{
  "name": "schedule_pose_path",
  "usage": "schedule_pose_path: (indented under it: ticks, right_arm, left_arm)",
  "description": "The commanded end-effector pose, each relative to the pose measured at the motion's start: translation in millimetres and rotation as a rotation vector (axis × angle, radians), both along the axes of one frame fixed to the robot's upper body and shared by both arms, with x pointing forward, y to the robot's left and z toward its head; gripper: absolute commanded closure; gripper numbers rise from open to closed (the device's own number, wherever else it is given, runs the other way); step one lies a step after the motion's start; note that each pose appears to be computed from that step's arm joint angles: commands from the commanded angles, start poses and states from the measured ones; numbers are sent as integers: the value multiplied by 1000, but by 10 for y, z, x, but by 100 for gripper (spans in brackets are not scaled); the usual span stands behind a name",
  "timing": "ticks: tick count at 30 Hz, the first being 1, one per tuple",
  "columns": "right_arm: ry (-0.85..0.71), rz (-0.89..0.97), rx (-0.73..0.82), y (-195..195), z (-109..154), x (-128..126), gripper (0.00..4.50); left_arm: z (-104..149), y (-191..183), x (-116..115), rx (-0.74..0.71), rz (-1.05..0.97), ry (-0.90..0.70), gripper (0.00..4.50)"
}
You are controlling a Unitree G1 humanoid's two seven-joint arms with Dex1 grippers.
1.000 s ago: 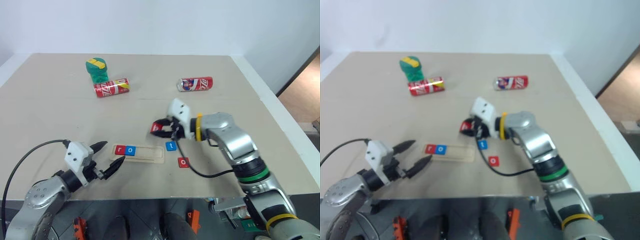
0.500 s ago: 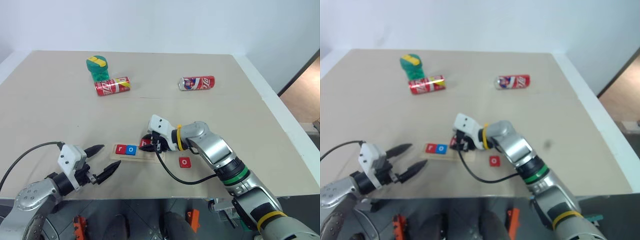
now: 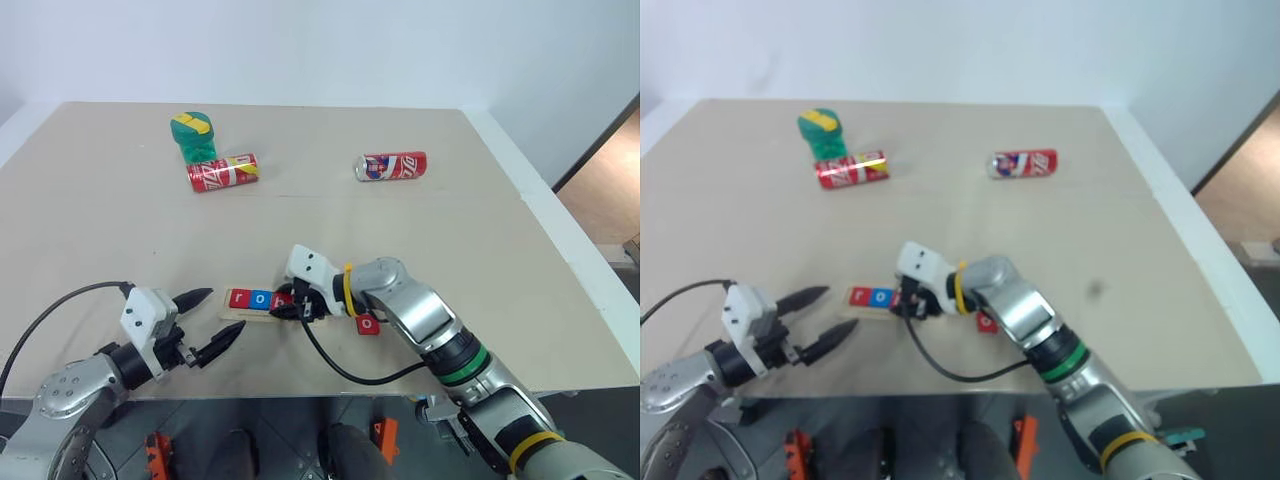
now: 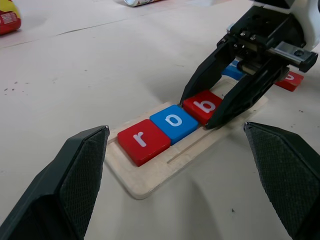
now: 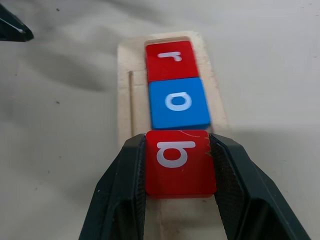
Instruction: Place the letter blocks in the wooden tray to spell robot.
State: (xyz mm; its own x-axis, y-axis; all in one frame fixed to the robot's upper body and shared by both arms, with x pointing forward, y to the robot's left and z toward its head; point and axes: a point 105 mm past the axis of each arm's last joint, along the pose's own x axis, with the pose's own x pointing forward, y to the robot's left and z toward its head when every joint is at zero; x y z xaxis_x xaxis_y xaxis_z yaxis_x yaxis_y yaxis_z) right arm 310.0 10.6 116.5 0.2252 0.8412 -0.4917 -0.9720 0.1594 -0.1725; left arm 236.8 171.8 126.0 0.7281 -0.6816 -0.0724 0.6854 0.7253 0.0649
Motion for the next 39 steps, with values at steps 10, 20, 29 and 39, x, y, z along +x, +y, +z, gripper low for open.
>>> schedule_pose_path:
  ticks: [10, 20, 29, 39]
  right_arm:
    - [-41, -18, 26, 25, 26, 53, 296]
    - [-35, -19, 51, 42, 89, 75, 197]
    - [-37, -19, 91, 84, 217, 46, 4]
    - [-24, -64, 191, 32, 522, -10, 57]
  left_arm:
    - [79, -45, -13, 13, -17, -40, 0]
    - [63, -52, -18, 14, -18, -31, 0]
    - [60, -45, -19, 19, -19, -30, 0]
    - [90, -58, -9, 20, -41, -40, 0]
